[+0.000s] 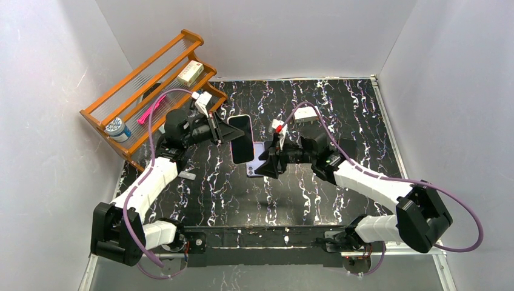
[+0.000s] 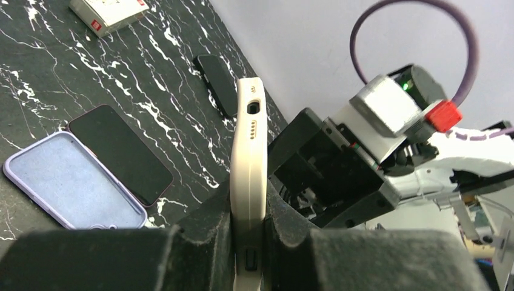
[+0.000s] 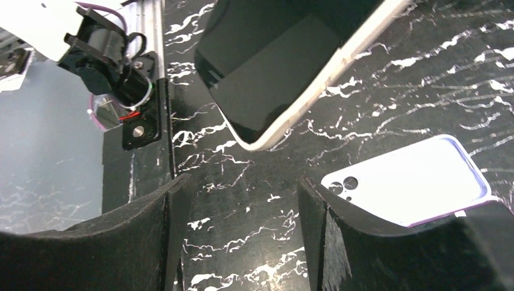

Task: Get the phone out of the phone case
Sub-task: Remove the phone case from the phone.

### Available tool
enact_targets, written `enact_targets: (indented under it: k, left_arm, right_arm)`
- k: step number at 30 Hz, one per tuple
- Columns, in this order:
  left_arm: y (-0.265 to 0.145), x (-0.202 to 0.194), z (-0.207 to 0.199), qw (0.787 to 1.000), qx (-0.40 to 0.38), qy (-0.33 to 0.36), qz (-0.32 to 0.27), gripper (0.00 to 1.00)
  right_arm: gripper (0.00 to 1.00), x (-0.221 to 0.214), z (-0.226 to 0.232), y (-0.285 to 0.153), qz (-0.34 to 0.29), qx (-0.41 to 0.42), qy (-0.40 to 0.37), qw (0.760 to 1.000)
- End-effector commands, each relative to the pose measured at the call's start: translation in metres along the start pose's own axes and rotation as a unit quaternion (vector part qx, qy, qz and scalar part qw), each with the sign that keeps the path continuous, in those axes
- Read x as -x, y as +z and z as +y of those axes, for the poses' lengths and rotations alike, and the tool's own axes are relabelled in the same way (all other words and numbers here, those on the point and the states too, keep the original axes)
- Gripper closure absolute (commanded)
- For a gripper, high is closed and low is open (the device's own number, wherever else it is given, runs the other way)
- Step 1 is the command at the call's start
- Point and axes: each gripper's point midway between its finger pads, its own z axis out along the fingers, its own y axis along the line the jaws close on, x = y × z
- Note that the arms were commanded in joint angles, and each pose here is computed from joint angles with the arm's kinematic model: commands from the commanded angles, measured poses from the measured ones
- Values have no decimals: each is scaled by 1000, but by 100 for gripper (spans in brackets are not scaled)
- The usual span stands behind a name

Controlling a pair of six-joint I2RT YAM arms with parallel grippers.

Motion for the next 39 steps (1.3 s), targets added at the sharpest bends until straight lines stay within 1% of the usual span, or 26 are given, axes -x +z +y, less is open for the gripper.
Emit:
enact_targets:
  k: [1, 10, 14, 21, 29, 37, 39]
  left_arm:
    - [-9, 0, -29, 996, -53, 67, 30, 100]
    - [-14, -5, -45, 991, -92, 83, 52, 100]
    - [-17, -5, -54, 989, -108, 89, 52, 100]
    - [-18, -4, -63, 987, -120, 94, 51, 100]
    - [-20, -3, -73, 986, -131, 96, 47, 100]
    - [-17, -6, -79, 985, -140, 91, 51, 100]
    - [-16, -7, -80, 984, -142, 91, 53, 100]
  right_arm:
    - [29, 33, 15, 4, -25, 55, -36, 998]
    - [30, 37, 24, 9, -22, 100, -54, 993]
    - [33, 39, 26, 10, -24, 115, -63, 991]
    - [44, 43, 34, 10, -26, 142, -73, 987]
    - [53, 42, 38, 12, -21, 165, -75, 983]
    - [69, 43, 38, 14, -19, 170, -84, 982]
    - [70, 44, 39, 14, -18, 172, -85, 981]
